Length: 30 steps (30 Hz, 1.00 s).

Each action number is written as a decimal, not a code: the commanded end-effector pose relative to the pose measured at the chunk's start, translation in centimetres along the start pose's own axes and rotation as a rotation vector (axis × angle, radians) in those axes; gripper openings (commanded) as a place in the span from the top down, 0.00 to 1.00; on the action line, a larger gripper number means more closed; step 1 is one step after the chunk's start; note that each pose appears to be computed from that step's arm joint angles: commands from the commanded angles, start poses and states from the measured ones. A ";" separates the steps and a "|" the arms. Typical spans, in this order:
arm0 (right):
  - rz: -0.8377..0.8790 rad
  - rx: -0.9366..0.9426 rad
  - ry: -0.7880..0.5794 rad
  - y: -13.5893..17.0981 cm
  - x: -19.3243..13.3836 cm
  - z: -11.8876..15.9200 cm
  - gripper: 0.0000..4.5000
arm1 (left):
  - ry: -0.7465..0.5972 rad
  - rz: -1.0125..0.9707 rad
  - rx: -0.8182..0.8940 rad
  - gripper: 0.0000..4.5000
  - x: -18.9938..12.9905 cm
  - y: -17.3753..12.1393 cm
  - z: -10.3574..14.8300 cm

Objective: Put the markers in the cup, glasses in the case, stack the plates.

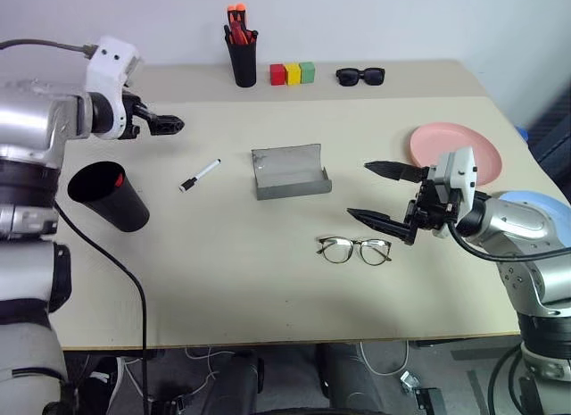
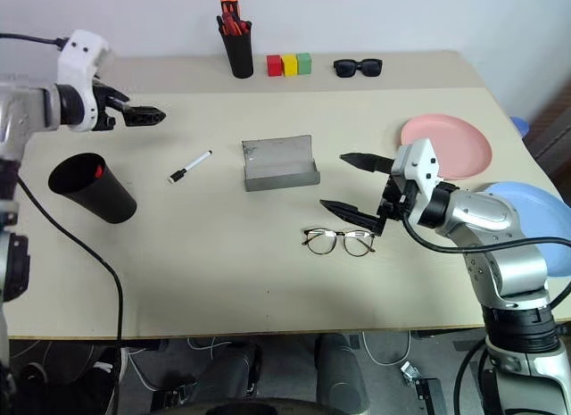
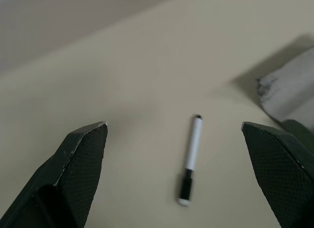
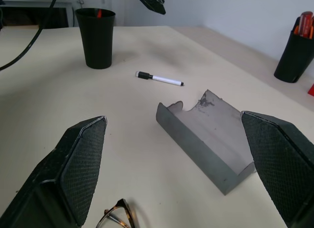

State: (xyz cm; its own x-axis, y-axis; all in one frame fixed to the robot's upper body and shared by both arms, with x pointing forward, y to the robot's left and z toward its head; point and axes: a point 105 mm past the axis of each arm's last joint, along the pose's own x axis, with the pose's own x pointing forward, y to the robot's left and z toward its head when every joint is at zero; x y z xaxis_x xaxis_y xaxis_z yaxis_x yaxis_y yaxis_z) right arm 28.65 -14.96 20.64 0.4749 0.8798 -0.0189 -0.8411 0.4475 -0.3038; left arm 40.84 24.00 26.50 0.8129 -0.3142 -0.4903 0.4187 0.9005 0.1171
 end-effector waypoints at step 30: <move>-0.003 -0.045 -0.044 0.2 0.1 1.3 0.00 | 0.404 -0.119 0.247 0.01 6.8 -1.7 -7.1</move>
State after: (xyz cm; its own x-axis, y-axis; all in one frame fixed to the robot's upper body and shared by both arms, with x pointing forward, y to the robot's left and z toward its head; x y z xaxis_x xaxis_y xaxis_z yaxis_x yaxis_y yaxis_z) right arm 28.59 -14.61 20.72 0.4698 0.8827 -0.0062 -0.8412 0.4456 -0.3062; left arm 42.71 21.92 16.40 0.5382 -0.2430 -0.8070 0.6223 0.7604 0.1860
